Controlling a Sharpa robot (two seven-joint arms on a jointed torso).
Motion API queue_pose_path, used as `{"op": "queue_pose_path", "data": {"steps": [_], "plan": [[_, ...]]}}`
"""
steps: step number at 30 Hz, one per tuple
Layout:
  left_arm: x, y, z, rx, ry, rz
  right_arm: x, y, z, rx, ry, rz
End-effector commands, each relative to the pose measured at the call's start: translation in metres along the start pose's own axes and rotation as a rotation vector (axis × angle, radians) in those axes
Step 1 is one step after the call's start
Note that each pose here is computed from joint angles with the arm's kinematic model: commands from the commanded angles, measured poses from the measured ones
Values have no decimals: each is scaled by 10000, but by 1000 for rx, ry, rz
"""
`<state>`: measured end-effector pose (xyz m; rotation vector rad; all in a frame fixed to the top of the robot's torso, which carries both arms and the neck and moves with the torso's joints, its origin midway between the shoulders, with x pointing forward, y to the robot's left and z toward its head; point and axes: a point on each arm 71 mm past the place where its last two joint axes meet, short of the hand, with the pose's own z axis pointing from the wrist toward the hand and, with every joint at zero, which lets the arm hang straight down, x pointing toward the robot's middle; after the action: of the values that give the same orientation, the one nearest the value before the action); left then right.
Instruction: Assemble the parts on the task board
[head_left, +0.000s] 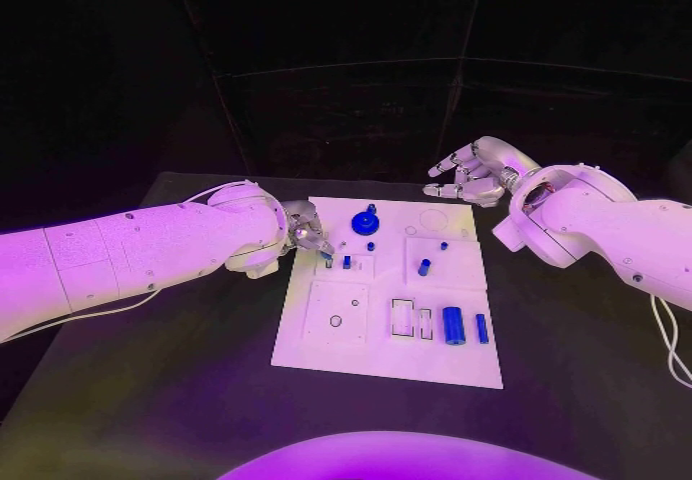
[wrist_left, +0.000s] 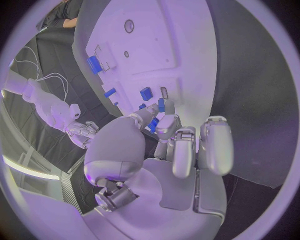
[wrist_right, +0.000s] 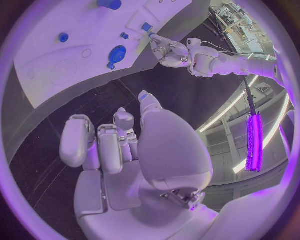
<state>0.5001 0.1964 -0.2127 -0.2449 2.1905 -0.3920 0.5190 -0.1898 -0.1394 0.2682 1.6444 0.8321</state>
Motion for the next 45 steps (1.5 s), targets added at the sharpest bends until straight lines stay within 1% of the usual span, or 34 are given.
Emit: {"op": "queue_pose_path", "data": {"steps": [1, 10, 15, 22, 36, 45], "plan": [[14, -29, 1, 1, -16, 37, -2, 14, 4, -6, 5, 2], [63, -29, 13, -20, 20, 59, -1, 15, 6, -7, 5, 3], [75, -17, 18, -35, 37, 70, -1, 14, 5, -7, 5, 3], [93, -21, 22, -45, 58, 88, 1, 15, 7, -7, 6, 4], [101, -5, 19, -56, 74, 101, 2, 14, 9, -7, 6, 3], [110, -25, 23, -51, 80, 105, 3, 16, 9, -8, 6, 4]]}}
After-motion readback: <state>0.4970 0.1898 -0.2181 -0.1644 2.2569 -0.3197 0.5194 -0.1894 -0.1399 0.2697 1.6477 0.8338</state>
